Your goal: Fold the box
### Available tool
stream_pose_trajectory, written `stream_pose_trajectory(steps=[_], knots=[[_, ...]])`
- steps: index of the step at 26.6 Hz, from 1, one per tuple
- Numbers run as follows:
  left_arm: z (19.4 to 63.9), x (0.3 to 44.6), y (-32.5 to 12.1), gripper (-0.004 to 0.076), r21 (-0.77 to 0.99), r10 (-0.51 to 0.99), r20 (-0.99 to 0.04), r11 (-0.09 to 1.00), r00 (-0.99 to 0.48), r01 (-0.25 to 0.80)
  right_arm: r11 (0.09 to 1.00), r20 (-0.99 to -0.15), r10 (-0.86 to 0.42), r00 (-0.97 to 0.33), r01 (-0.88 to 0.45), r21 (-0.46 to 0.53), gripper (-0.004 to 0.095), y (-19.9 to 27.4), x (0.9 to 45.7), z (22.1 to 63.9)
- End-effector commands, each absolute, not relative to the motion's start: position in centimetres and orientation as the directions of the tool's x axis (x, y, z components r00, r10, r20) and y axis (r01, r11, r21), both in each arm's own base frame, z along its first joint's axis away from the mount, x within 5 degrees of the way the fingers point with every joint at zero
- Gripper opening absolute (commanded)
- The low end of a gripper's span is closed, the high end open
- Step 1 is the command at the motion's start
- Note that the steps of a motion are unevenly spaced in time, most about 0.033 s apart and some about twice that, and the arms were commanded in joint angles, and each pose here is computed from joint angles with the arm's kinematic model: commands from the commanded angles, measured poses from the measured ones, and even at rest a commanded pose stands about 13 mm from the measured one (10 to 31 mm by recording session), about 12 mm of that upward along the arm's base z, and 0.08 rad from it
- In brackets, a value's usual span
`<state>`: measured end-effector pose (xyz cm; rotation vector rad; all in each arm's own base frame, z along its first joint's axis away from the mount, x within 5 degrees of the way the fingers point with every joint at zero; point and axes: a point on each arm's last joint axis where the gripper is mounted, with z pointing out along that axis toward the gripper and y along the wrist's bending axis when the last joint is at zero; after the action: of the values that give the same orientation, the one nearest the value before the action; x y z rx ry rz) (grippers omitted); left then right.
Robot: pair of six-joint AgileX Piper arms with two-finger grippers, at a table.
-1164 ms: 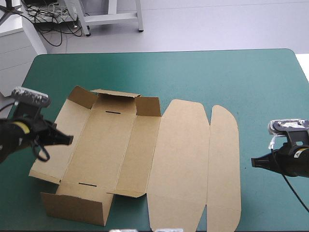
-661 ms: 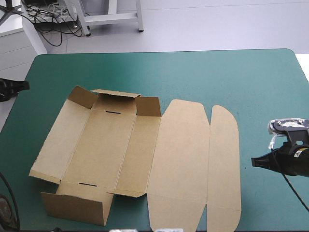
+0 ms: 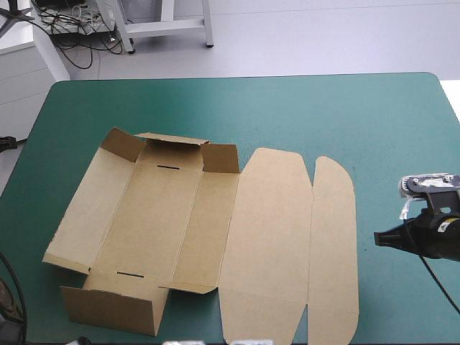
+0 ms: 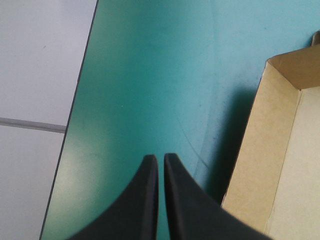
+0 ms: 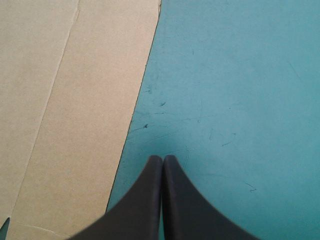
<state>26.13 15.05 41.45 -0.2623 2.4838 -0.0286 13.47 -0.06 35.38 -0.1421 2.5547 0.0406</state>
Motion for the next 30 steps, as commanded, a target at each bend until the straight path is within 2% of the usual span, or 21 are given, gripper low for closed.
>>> stream_pose_trajectory(steps=[1, 2, 3, 5, 7, 11, 14, 24, 30], knots=[[43.0, 25.2, 14.3, 0.0161, -0.075, -0.168, -0.626, 0.985, -0.761, -0.155, 0.994, -0.612, -0.091, -0.786, -0.108, -0.009, -0.002, -0.1, 13.6, 36.4], [43.0, 25.1, 14.3, 0.0269, -0.068, -0.156, -0.624, 0.987, -0.766, -0.146, 0.994, -0.612, -0.091, -0.786, -0.108, -0.009, -0.002, -0.1, 13.6, 36.4], [43.0, 25.1, 14.2, 0.0426, -0.068, -0.154, -0.621, 0.987, -0.768, -0.143, 0.994, -0.612, -0.091, -0.786, -0.108, -0.009, -0.002, -0.1, 13.6, 36.4], [43.0, 25.2, 14.1, 0.0658, -0.074, -0.162, -0.624, 0.986, -0.765, -0.149, 0.994, -0.612, -0.091, -0.786, -0.108, -0.009, -0.002, -0.1, 13.6, 36.4], [42.8, 25.4, 14.3, 0.072, -0.115, -0.223, -0.616, 0.974, -0.756, -0.193, 0.994, -0.612, -0.091, -0.786, -0.108, -0.009, -0.002, -0.1, 13.6, 36.4], [41.9, 26.0, 14.5, 0.072, -0.168, -0.268, -0.588, 0.963, -0.764, -0.209, 0.994, -0.612, -0.091, -0.786, -0.108, -0.009, -0.002, -0.1, 13.6, 36.4], [40.3, 26.3, 14.2, 0.072, -0.209, -0.264, -0.555, 0.962, -0.789, -0.175, 0.994, -0.612, -0.091, -0.786, -0.108, -0.009, -0.002, -0.1, 13.6, 36.4], [30.9, 25.9, 12.9, 0.0692, -0.333, -0.11, -0.382, 0.943, -0.918, 0.025, 0.994, -0.612, -0.091, -0.786, -0.108, -0.009, -0.002, -0.1, 13.6, 36.4], [25.9, 24.9, 12.1, 0.0648, -0.437, -0.095, -0.246, 0.899, -0.965, 0.023, 0.994, -0.614, -0.091, -0.784, -0.108, -0.008, -0.002, -0.1, 13.6, 36.4]])
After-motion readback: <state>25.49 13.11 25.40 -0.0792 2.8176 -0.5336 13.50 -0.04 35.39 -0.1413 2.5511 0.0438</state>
